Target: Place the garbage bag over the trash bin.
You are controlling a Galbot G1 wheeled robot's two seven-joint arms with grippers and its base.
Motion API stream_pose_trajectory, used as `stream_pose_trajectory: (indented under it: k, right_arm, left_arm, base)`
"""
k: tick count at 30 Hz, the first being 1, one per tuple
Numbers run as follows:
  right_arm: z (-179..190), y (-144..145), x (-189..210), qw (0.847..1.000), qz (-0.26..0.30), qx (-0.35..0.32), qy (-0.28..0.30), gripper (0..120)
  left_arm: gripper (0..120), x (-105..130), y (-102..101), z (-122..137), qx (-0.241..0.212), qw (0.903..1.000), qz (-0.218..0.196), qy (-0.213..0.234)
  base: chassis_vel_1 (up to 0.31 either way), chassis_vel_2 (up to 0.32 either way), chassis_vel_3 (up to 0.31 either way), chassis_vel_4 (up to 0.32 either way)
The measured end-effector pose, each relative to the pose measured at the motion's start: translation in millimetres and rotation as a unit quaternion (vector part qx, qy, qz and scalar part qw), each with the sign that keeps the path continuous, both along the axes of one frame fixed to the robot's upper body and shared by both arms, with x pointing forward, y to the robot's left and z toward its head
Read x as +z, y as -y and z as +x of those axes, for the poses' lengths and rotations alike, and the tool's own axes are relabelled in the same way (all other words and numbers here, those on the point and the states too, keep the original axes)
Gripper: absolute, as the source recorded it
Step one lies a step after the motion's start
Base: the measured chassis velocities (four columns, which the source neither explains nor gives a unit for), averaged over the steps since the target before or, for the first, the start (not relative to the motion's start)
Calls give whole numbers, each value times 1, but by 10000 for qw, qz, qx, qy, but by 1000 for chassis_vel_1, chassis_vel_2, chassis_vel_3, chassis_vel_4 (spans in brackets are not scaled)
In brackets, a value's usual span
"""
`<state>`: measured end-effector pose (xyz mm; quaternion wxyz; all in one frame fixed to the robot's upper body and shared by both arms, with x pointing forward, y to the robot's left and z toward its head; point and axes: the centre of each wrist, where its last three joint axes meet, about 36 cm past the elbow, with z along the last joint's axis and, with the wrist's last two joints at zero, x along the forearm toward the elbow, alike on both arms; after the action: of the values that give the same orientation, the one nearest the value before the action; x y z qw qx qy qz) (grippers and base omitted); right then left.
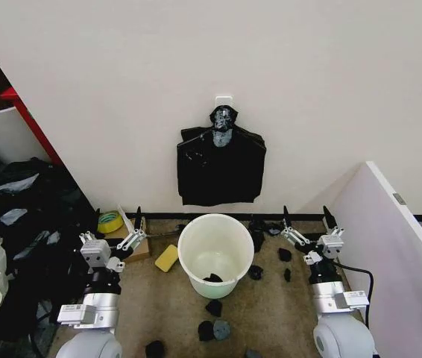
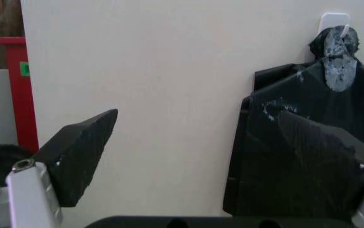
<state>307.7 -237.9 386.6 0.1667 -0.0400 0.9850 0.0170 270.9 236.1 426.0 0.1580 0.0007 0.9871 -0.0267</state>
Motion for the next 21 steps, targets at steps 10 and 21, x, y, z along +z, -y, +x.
stream_pose_trajectory:
  k: [10, 21]
  right_arm:
    - [4, -2, 1, 10000, -14, 74, 26, 100]
    - [39, -27, 0, 9930, 942, 634, -337, 100]
  left_arm:
    - [100, 2, -1, -2, -85, 9999, -70, 108]
    - [100, 2, -8, -8, 36, 9999, 96, 105]
  base:
    - [0, 0, 0, 0]
    - [0, 0, 0, 0]
